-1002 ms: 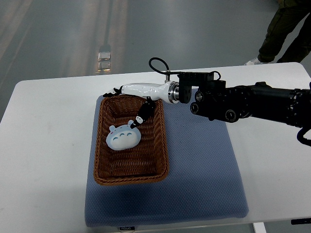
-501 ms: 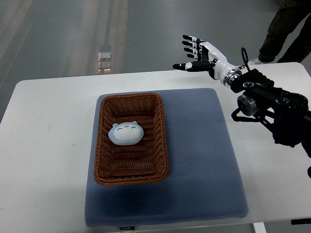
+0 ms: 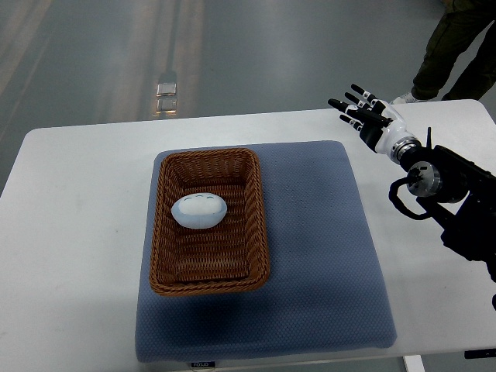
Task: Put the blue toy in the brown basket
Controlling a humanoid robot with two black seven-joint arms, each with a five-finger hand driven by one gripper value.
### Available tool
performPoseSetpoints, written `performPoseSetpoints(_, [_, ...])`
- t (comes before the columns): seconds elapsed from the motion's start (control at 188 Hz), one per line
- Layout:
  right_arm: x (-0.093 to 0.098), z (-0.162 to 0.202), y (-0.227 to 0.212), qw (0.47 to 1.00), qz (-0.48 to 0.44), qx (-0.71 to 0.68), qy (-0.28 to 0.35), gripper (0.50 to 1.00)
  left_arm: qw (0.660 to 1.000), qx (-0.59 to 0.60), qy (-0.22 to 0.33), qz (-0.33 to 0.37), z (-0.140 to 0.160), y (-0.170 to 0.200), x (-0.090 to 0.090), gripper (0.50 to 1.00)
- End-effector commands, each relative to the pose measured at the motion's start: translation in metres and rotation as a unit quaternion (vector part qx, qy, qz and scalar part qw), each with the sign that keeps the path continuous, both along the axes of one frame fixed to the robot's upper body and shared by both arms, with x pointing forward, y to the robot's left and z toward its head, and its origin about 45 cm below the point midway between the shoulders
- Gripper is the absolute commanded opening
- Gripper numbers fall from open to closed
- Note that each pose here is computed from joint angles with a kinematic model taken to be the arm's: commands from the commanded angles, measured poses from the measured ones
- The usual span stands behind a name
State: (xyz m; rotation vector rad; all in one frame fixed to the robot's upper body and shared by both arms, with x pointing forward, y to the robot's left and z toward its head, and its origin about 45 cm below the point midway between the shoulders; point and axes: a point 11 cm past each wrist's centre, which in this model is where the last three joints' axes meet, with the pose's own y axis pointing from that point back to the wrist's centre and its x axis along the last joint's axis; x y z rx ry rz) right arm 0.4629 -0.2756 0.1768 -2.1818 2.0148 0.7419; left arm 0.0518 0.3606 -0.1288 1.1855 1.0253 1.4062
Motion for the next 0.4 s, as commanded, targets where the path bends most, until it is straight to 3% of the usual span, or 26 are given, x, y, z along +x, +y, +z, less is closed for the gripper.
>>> performPoseSetpoints(0.0, [-0.002, -0.002, -0.004, 1.0, -0.003, -0.001, 0.001, 0.915, 1.0, 0.0, 0.0, 0.001, 0.0, 0.0, 0.0, 1.0])
performPoseSetpoints(0.394, [-0.014, -0.022, -0.016, 1.0, -0.012, -0.008, 0.019, 0.917, 1.0, 0.0, -0.001, 0.001, 0.0, 0.0, 0.0, 1.0])
